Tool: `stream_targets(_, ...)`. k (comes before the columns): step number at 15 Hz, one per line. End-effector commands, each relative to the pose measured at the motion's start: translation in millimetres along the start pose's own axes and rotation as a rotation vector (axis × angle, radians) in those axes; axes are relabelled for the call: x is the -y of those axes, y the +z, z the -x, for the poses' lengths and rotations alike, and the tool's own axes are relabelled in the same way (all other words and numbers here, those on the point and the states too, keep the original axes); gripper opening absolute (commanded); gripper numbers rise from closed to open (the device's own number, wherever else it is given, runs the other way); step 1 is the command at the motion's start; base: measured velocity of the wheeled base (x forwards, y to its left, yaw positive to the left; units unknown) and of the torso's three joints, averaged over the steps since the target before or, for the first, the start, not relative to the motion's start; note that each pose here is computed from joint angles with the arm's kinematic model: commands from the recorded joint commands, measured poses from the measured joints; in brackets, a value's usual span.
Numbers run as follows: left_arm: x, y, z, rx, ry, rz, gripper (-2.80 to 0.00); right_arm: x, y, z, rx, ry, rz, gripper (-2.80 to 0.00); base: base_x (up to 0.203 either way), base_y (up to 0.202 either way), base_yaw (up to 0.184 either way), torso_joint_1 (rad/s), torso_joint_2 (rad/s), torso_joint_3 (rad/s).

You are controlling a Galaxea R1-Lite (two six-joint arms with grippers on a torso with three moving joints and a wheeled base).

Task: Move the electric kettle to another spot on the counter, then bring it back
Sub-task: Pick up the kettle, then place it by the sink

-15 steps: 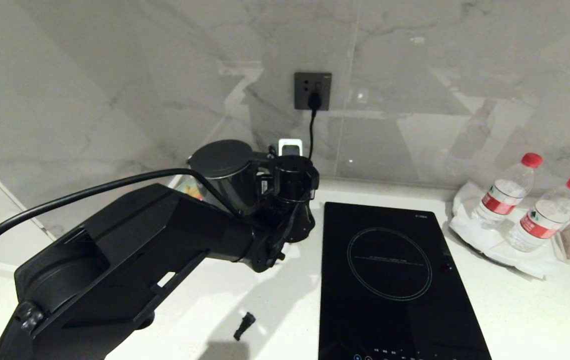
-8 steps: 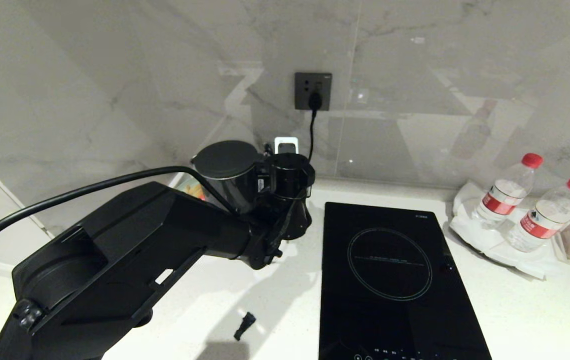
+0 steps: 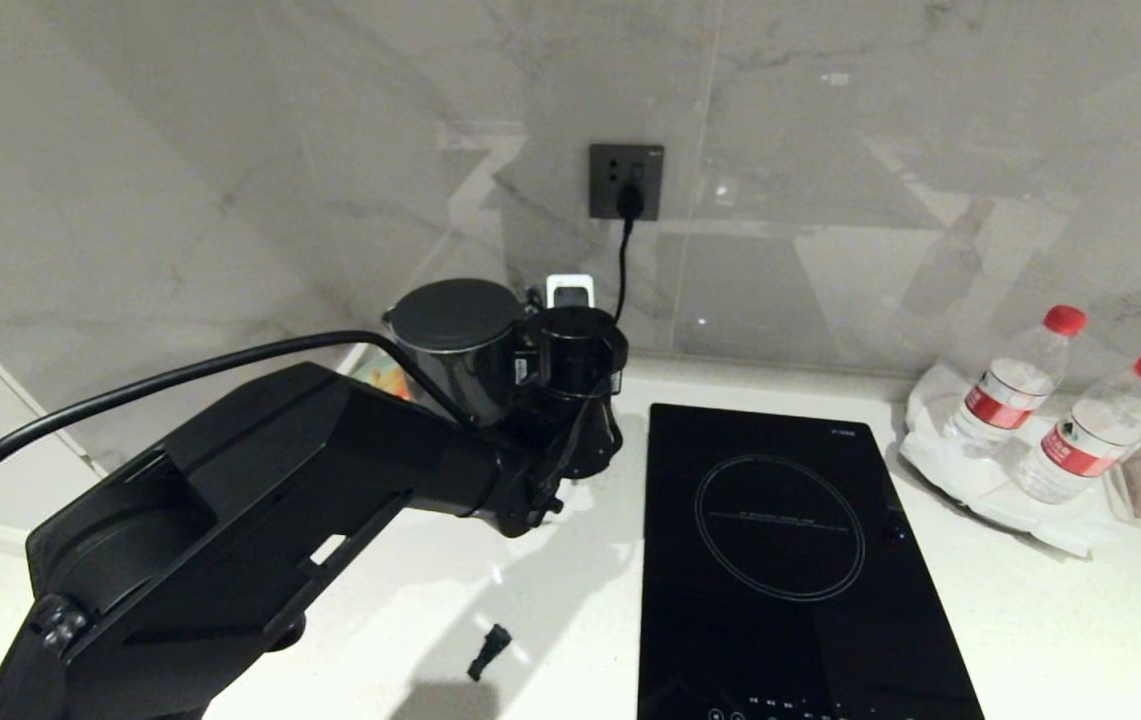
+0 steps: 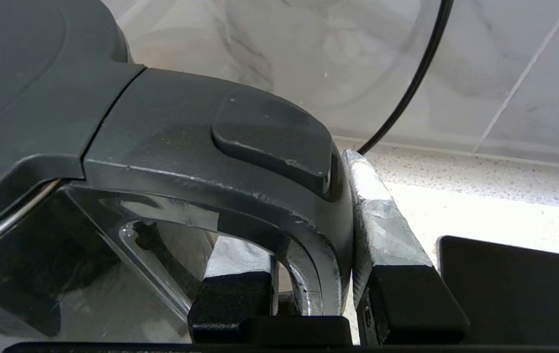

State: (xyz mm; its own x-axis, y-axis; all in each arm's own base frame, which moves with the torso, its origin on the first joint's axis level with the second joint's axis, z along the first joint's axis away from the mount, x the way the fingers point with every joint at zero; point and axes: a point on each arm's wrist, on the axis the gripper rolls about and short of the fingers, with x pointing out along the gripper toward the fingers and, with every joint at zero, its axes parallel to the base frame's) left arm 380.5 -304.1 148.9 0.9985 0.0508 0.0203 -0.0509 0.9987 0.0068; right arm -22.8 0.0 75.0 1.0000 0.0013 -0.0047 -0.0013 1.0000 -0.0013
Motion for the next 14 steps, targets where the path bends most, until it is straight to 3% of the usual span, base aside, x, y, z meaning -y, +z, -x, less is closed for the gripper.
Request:
stream_targets(1,-5.2,8.3,-1.6,0.016,0.014,0.011,-2.80,0.0,0.0,-0.1,-0.001,0.000,0.001,-2.80,0.000,0.000,0.000,0.000,0.00,0.000)
stream_targets(10,-19.7,58.1,6.4,0.093,0.024,0.053,-2.80,0.0,0.0,-0.1,-0.001,0.000,0.000,-2.80,0.000,0.000,0.000,0.000,0.00,0.000)
stream_targets(14,-35.8,76.8,32.6,0.084,0.003,0.042,-2.80,0.0,0.0,0.0,0.000,0.000,0.000,-2.80,0.000,0.000,0.000,0.000,0.00,0.000)
